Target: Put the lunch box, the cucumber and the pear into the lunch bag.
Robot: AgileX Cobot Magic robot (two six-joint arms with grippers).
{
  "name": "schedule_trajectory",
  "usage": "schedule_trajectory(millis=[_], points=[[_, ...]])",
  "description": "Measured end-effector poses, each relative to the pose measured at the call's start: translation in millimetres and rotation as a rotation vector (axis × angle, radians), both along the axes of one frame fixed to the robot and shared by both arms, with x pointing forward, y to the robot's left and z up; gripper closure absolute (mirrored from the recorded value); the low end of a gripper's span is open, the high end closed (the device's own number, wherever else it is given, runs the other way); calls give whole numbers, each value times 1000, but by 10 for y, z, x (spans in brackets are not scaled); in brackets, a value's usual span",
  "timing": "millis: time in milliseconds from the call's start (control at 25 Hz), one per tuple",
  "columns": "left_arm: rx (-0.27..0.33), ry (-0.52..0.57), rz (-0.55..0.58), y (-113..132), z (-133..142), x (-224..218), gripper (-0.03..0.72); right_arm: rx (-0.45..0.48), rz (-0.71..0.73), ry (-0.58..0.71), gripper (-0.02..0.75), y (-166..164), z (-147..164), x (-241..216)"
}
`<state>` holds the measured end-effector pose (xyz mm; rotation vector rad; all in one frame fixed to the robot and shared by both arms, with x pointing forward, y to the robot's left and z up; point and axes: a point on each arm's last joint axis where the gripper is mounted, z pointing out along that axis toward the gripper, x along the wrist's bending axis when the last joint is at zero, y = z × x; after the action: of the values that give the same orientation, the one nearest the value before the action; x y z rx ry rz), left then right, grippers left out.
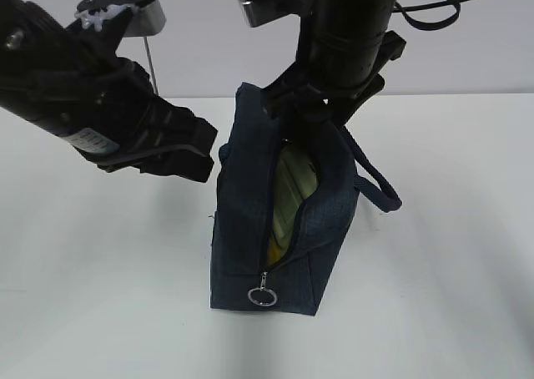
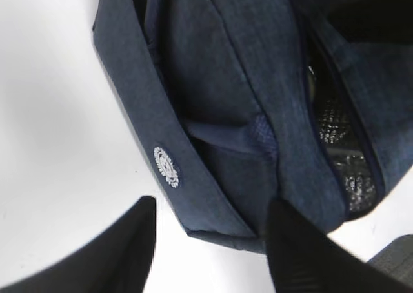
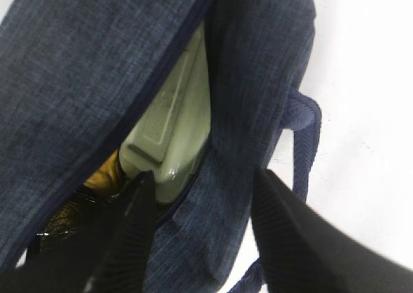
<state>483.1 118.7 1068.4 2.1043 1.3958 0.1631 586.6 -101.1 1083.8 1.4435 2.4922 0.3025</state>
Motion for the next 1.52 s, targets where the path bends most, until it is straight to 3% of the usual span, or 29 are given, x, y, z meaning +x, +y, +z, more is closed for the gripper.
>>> schedule_trajectory(millis=[120, 440, 680, 920, 1080, 1320, 1520], points=[[20, -33, -13, 80, 126, -80, 322, 18, 0, -26, 348, -29, 125, -53], [-2, -102, -29, 312, 514, -399, 316, 84, 5, -129, 346, -168, 596, -292], [65, -35, -66, 372, 477, -494, 316, 185, 46, -181, 346, -252, 951, -556], [75, 4, -103, 376, 275, -606, 316, 291, 101, -196, 346, -306, 1193, -821], [48, -35, -146, 317, 139, -730, 316, 314, 119, -176, 346, -404, 1197, -1046], [-3, -112, -191, 215, 90, -806, 316, 311, 131, -83, 347, -596, 912, -1444], [-20, -214, -197, 188, 144, -748, 316, 398, 173, -95, 347, -710, 697, -1770]])
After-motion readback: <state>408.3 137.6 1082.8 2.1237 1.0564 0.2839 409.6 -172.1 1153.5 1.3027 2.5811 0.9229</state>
